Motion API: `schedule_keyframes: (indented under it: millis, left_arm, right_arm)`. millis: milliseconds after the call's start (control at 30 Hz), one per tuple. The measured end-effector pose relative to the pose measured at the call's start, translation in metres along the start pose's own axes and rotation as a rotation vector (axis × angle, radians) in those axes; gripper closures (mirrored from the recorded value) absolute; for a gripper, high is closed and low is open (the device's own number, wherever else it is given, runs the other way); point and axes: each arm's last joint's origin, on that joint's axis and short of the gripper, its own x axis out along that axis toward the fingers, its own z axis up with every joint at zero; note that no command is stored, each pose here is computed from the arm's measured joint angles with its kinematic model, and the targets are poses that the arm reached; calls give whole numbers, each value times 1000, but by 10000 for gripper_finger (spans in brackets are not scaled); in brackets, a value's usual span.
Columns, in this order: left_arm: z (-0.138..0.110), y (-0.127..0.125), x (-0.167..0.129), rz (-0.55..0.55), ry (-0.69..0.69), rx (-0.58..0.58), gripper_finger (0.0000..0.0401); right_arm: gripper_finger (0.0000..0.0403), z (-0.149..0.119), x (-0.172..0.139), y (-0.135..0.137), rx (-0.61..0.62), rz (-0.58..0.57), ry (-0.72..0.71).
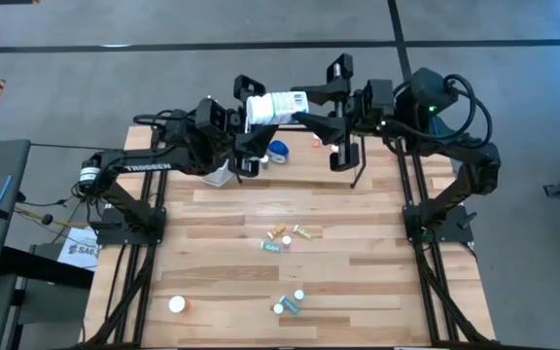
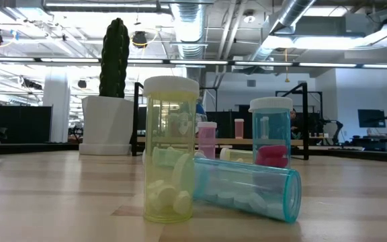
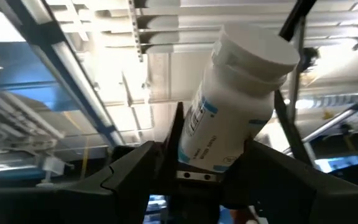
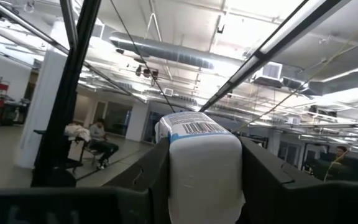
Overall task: Pick and place medicine bottles onto shelf by color
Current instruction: Put the white pill bottle on the shelf
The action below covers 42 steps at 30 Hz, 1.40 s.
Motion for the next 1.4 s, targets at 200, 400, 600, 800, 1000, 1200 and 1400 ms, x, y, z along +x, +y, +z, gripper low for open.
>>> schedule_keyframes:
  millis: [200,400,600,800,1000,1200,1400]
  left_arm:
    - [2,-3,0,-68,-15,-15,163]
    - [8,-6,0,-199,-6,-48,163]
    - [4,-5,-1,-210,93,-13,163]
    - [0,-1,-2,-132,123,60,135]
    - [3,1,-1,-41,98,164,89]
    - [5,4,-1,94,86,174,76]
    - [5,0,0,-10,77,158,76]
  right_arm:
    - [237,3,-1,-1,-4,-6,-24]
    - [236,3,-1,0,8,-4,-22]
    - [237,7,-3,0,56,2,-29]
    - [234,6,-3,1,61,23,-27]
    - [235,4,-3,0,63,24,-3]
    - [235,-1,-4,-5,50,11,34]
    - [236,-10,-2,-11,45,-2,82]
